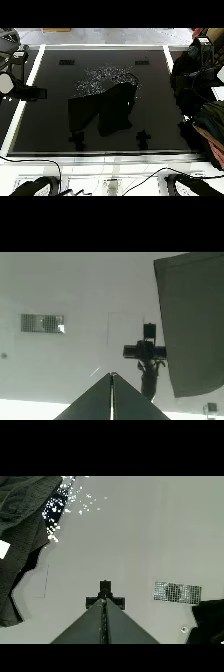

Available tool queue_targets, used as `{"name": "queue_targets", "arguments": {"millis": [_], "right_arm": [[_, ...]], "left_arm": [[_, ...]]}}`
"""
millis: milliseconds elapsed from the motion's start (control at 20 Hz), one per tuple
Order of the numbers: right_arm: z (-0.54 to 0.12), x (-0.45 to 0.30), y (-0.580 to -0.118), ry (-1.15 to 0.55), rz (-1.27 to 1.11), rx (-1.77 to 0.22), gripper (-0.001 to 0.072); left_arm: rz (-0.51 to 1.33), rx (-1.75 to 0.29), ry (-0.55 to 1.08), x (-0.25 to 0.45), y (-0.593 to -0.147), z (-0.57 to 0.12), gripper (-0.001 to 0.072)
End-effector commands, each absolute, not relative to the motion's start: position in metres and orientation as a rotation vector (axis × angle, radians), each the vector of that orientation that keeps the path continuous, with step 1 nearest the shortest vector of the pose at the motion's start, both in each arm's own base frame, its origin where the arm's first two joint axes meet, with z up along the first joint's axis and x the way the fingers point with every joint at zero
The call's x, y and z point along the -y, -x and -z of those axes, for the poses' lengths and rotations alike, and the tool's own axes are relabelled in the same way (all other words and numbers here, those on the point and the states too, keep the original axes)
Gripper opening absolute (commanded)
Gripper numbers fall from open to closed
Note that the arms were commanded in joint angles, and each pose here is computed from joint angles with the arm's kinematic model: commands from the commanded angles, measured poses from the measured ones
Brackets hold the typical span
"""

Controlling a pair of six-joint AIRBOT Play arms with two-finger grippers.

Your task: Fold the clothes and pants, and hang the long-sleeved shirts on hangers.

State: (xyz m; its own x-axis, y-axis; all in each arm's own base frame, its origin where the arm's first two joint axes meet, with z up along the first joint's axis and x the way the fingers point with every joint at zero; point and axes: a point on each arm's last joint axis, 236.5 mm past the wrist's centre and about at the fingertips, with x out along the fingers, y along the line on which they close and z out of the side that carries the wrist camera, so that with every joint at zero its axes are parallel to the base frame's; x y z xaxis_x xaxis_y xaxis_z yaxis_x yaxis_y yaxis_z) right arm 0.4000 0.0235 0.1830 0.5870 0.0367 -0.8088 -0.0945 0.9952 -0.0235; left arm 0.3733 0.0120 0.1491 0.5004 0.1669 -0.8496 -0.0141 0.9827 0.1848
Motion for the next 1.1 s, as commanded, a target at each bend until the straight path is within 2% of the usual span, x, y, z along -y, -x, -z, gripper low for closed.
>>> {"name": "queue_targets", "arguments": {"millis": [0,700,900,1000,1050], "right_arm": [[-0.183,-0.024,-0.400,0.066,-0.078,-0.941,0.0020],[-0.180,-0.024,-0.404,0.091,-0.090,-0.929,0.0021],[-0.091,-0.036,-0.358,0.204,-0.255,-1.197,0.0020],[-0.034,-0.080,-0.321,0.127,-0.483,-1.302,0.0021],[-0.013,-0.114,-0.301,0.030,-0.633,-1.312,0.0020]], "left_arm": [[-0.111,-1.042,-0.161,-0.012,-0.373,-0.149,0.0007],[-0.110,-1.038,-0.161,-0.012,-0.374,-0.149,0.0007],[-0.110,-1.038,-0.161,-0.012,-0.375,-0.149,0.0007],[-0.106,-1.020,-0.162,-0.011,-0.380,-0.150,0.0008],[-0.102,-1.014,-0.160,-0.010,-0.383,-0.149,0.0007]]}}
